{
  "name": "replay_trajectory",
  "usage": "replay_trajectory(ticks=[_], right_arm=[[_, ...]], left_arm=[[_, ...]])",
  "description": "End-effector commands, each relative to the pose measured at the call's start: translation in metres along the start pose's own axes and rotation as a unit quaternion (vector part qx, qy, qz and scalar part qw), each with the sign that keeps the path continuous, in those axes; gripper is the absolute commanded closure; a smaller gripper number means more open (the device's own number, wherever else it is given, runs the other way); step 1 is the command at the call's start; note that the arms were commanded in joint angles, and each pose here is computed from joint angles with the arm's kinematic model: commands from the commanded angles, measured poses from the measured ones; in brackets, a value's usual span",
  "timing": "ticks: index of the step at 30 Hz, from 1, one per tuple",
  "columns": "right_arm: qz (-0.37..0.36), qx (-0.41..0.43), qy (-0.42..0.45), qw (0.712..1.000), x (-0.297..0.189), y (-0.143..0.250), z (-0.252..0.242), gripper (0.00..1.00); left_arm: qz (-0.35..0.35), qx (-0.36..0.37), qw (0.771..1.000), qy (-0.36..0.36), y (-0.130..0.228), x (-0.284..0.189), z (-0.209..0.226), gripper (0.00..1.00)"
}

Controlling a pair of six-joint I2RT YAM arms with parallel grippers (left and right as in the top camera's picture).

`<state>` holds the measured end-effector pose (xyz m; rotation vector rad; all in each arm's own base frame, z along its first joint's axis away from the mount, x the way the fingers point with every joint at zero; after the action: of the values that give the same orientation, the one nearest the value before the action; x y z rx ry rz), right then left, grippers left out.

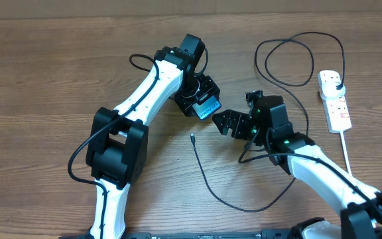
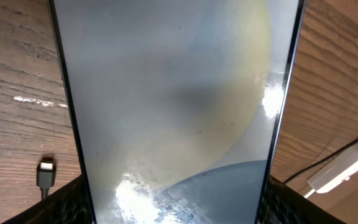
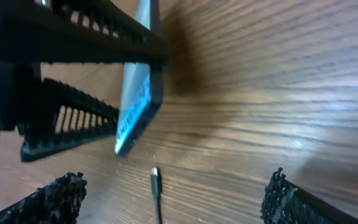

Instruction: Plug charger to phone and switch on socket

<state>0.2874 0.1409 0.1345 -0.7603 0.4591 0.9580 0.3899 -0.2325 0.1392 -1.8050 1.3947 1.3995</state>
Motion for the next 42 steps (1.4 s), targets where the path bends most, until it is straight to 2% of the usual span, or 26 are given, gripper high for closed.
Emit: replay_trajectory(ticks=[1,4,10,16,23,26,30,35,42], right_arm=[[-0.002,0.013,-0.021,1.000,0.011,0.002,0.009,0.09],[-0.007,0.007,-0.035,0.999,0.019,0.004,0.016,0.14],[-0.041,0.063,0.006,0.997,0.029,0.002,0.007,0.22],[-0.081,0.081,-0.041,0.993,0.039,-0.012,0.017,0.33],[-0.056,0.103,-0.034,0.993,0.070,-0.012,0.013,0.41],[-0.053,0.102,-0.033,0.993,0.078,-0.014,0.014,0.50],[-0.057,0.100,-0.040,0.993,0.079,-0.019,0.020,0.72],[-0.047,0.099,-0.046,0.993,0.079,-0.017,0.021,0.94],[-0.040,0.102,-0.045,0.993,0.079,-0.016,0.021,0.96]], left_arm=[[0.000,0.011,1.000,0.020,0.001,-0.008,-0.010,0.96],[0.000,0.011,1.000,0.020,0.001,-0.008,-0.011,0.96],[0.002,0.010,1.000,0.017,0.002,-0.008,-0.010,0.96],[0.003,0.008,1.000,0.016,0.002,-0.008,-0.009,0.96],[0.003,0.009,1.000,0.016,0.002,-0.008,-0.009,0.96],[0.003,0.008,1.000,0.016,0.002,-0.008,-0.009,0.96],[-0.001,0.009,1.000,0.013,0.001,-0.008,-0.009,0.96],[-0.006,0.009,1.000,0.009,0.000,-0.008,-0.008,0.96],[-0.006,0.013,1.000,0.009,0.000,-0.008,-0.008,0.95]])
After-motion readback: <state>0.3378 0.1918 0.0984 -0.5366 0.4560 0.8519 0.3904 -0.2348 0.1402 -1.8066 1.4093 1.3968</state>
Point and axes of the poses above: each gripper's point midway between its finger pads, its own x axis out along the fingers, its own z axis along the line the jaws close on, y = z × x, the point moved 8 cm from there along -x, back along the fingers, and after that the axes turned 6 degrees about x, right-handed, at the moved point
